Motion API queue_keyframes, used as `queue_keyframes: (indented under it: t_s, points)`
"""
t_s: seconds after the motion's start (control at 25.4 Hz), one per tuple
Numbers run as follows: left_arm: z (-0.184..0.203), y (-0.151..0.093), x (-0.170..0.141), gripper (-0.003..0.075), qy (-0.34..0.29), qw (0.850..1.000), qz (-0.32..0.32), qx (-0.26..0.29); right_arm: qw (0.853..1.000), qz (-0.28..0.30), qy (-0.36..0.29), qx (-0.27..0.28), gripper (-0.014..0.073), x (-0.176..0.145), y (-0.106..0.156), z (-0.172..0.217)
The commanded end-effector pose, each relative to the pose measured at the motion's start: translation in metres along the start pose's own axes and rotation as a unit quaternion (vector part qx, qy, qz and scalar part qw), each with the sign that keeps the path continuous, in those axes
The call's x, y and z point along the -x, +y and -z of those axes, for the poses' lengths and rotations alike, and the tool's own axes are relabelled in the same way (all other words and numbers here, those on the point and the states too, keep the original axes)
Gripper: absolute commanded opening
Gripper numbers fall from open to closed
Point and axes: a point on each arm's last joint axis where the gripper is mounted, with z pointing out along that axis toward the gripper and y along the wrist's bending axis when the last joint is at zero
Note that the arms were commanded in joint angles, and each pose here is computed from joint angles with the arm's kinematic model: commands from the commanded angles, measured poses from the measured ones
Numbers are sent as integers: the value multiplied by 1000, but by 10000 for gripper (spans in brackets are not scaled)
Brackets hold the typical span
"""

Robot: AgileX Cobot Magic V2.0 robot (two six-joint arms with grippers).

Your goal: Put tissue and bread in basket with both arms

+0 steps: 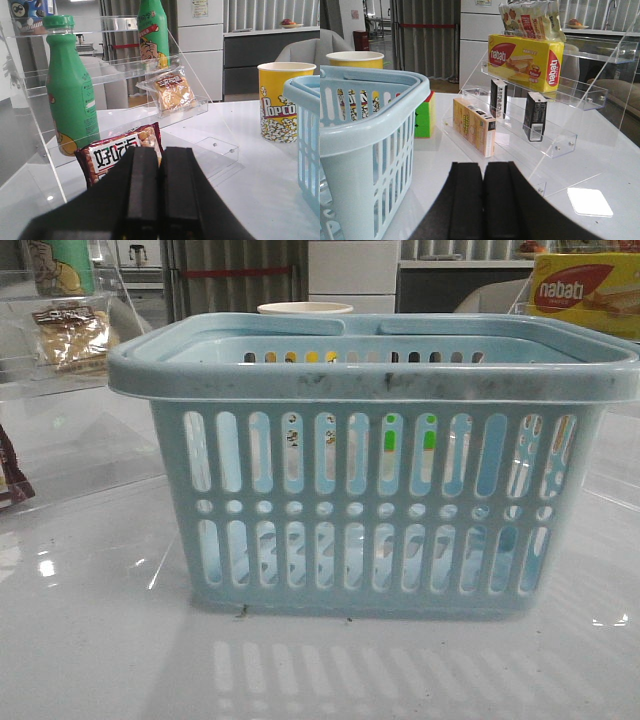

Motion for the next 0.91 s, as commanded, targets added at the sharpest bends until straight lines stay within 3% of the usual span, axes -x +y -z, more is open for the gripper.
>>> queue_keyframes:
  t_s: [0.0, 0.87]
  points:
    - [2, 1, 8, 91, -49, 999, 9, 6, 998, 3, -56, 2, 64, 9, 0, 2]
    - [2, 2, 10, 91, -58, 998, 9, 8, 998, 3, -58, 2, 64, 10, 0, 2]
